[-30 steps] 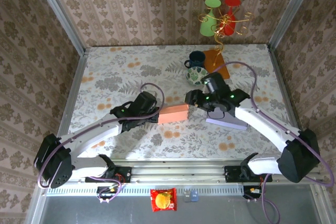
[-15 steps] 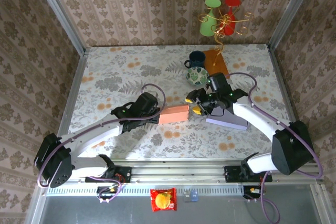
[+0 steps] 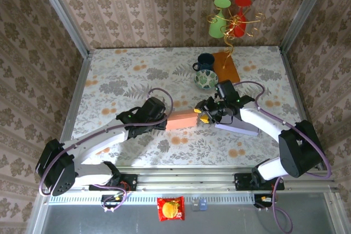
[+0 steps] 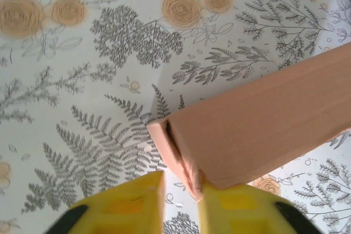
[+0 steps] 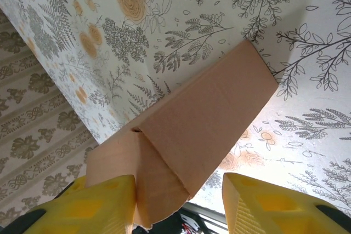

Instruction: Fold the paper box

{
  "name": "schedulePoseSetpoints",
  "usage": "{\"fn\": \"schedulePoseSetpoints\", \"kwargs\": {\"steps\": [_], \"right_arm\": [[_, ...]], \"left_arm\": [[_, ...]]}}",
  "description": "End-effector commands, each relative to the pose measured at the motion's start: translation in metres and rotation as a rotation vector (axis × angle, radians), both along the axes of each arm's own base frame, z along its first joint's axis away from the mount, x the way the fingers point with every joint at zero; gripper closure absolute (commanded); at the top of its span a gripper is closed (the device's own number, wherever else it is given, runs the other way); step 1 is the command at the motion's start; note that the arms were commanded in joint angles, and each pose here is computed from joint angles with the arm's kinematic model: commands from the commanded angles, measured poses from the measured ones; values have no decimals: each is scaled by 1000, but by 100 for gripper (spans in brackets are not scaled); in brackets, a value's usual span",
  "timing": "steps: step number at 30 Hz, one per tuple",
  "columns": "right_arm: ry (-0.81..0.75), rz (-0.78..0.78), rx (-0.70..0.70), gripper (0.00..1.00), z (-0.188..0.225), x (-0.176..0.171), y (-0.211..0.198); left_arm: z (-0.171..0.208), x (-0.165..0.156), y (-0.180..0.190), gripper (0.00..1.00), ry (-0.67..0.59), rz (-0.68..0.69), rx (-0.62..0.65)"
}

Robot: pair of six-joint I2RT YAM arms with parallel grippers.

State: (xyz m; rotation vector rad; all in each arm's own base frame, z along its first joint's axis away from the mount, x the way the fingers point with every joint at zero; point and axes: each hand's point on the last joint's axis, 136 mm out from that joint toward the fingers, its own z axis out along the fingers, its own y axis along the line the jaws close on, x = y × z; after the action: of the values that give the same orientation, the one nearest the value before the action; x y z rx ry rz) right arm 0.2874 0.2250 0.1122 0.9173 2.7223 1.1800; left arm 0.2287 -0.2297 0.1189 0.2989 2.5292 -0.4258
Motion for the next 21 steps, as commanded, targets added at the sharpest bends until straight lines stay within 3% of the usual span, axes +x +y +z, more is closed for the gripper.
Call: {"fn": "schedulePoseSetpoints", "kwargs": {"steps": [1,6,12,21], "right_arm": [[52,22,-36,54,-20,-13,-4],[57,31,-48,56,-24,-13,-5],[73,46,-77,59,-32,-17,-9],[111,52,-112,62,-43,-24,-14]], "left_arm": [[9,-9,-1,68,37,7,-29],[35,-12,-1,56,32,59,-152],[53,2,3,52,68,140,-308],[24,11,-6,56,204,148,-362]]}}
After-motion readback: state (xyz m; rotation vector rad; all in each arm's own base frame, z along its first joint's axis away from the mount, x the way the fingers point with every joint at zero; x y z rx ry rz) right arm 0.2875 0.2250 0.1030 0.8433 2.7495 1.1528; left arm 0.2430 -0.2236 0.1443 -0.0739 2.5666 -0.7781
